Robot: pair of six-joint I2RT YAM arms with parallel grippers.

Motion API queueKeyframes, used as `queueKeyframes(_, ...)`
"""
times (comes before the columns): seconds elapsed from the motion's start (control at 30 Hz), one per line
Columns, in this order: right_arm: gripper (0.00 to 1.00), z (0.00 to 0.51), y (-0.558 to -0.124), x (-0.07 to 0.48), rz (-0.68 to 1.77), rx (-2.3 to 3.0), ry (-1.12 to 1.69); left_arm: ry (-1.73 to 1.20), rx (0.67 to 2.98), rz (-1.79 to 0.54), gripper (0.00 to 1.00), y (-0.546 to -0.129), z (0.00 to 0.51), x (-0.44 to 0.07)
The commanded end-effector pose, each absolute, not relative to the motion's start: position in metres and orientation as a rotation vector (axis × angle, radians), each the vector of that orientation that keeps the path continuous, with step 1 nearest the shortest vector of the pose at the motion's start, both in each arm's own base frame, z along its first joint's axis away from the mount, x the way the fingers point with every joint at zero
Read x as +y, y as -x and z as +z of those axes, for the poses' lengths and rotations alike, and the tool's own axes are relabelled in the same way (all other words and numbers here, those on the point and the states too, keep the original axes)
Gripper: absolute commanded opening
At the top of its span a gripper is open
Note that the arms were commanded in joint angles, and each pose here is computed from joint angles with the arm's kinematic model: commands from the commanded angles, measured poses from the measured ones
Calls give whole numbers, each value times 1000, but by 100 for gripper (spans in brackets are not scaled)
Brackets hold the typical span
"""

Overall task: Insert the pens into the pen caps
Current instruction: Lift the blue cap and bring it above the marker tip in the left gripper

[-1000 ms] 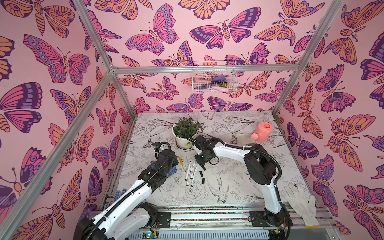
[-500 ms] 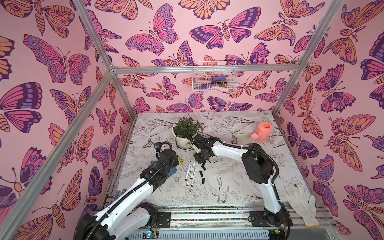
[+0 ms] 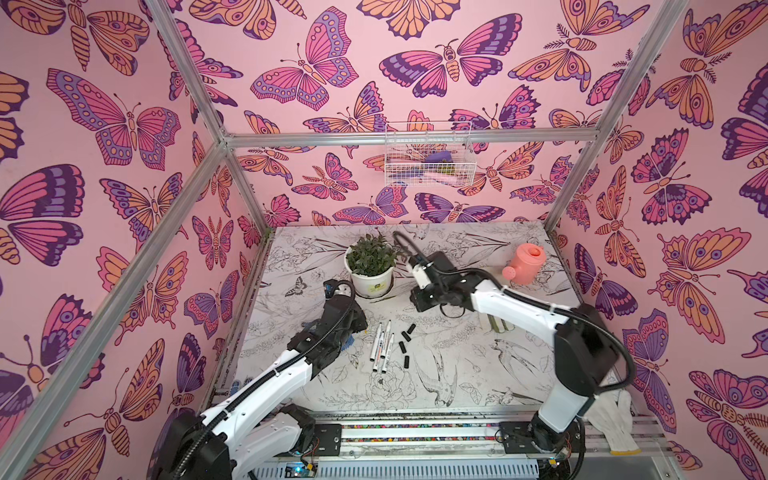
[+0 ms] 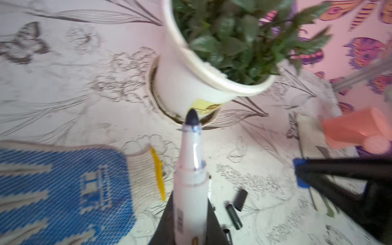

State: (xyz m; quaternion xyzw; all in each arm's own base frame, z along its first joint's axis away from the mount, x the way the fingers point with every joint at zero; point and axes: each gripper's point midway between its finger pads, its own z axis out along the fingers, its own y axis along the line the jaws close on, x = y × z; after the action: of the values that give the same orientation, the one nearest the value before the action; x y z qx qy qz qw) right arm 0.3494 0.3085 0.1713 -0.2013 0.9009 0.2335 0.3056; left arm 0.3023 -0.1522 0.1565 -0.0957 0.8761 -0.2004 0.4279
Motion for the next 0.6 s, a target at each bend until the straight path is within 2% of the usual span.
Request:
queueKeyframes(0.0, 2, 241, -352, 308, 936, 2178, 413, -66, 2058, -747, 0, -302, 187, -212)
queueKeyframes(0.13, 2, 296, -343, 302, 1181, 1970, 374, -302, 2002, -889, 0, -295, 205, -262)
queueKeyframes(0.23, 2, 315, -329, 307, 1263, 1913, 442, -379, 1957, -947, 0, -295, 212, -285)
queueKeyframes(0.57, 1, 322, -319, 305, 1326, 1878, 428, -476, 1836, -960, 0, -289, 220, -318)
